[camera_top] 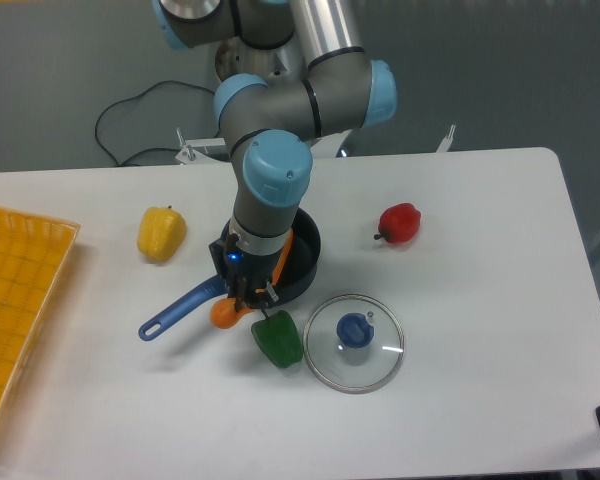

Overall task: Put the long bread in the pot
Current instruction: 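Lower the orange bread down into the pot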

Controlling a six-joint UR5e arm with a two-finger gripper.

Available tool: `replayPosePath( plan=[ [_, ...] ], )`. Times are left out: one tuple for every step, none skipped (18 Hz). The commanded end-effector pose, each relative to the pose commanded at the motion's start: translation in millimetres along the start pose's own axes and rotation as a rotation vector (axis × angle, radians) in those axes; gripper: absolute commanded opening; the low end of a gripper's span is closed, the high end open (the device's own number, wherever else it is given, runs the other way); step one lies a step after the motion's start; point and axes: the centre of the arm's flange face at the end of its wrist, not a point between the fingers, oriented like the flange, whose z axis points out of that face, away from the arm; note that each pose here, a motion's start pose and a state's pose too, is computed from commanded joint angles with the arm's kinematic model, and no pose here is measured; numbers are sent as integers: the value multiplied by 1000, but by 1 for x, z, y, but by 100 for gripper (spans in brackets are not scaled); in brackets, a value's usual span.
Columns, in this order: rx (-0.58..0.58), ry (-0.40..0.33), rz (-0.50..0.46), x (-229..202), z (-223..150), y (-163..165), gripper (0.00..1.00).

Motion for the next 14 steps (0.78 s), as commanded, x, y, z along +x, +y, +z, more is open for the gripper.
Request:
replayPosePath(
  plan=[
    [0, 0, 0, 0, 0, 0, 15],
    [-1, 1, 0, 0, 1, 0, 15],
    [-1, 3, 2, 1, 2, 0, 15],
    [-2, 4, 2, 2, 2, 1, 15],
    [-3, 6, 1, 2, 3, 1, 15],
    [-2, 4, 2, 3, 2, 1, 15],
    [-2, 3, 2, 3, 1, 1, 15],
    [0, 0, 3, 3, -1, 1, 15],
    [1, -1, 3, 4, -2, 0, 15],
    [1, -2, 4, 4, -3, 0, 15],
    [1, -1, 3, 4, -2, 0, 15],
    [1, -1, 3, 4, -2, 0, 15],
    [1, -1, 3, 4, -3, 0, 15],
    [3, -5, 5, 6, -6, 0, 15]
  ],
)
